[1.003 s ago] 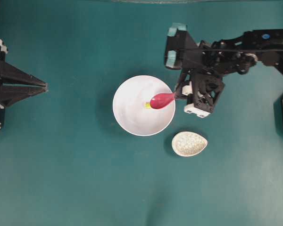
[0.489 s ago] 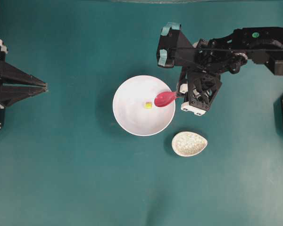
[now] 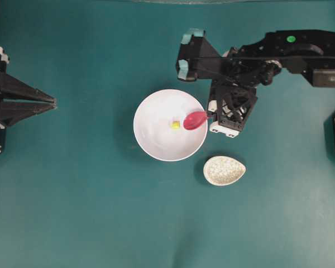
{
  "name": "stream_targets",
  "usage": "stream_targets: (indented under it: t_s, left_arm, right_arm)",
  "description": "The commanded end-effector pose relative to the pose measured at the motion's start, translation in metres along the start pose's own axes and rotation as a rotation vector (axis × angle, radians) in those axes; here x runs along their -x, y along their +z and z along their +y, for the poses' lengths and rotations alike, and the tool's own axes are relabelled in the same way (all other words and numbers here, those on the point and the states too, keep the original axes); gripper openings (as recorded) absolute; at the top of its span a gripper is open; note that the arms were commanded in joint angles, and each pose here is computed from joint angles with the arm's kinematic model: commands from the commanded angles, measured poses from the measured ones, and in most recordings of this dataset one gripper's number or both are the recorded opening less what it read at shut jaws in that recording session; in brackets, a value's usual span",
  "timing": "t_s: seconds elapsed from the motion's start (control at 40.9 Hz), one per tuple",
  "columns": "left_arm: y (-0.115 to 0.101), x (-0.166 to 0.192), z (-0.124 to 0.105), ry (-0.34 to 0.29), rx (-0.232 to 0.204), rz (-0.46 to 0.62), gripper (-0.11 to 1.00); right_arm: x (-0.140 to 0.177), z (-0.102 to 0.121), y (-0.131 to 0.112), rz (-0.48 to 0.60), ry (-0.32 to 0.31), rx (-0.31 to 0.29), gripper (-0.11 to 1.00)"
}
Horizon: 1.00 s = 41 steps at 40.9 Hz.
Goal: Scoop the yellow hexagonal prism block from the bowl with a spoon using the right arm.
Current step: 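Lower the spoon bowl into the white bowl beside the yellow block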
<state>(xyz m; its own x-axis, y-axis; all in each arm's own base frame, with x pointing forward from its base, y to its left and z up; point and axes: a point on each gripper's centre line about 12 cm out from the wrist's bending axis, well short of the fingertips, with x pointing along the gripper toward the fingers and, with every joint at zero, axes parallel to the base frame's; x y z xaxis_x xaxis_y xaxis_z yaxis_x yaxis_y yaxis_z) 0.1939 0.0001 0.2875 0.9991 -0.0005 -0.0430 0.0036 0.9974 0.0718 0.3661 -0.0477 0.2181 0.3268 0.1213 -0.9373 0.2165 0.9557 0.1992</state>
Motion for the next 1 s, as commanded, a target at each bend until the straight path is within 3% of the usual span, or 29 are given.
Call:
stream_targets:
  t_s: [0.0,0.979]
  left_arm:
    - [0.009,-0.002,0.001,0.003,-0.003,-0.021,0.14]
    - [0.009,-0.001,0.001,0.005,-0.003,-0.024,0.14]
  right_arm:
    - [0.012,0.002,0.011,-0.029,0.004,0.004,0.25]
    - [-0.003,0.002,0.023,0.075,0.009,0.007,0.25]
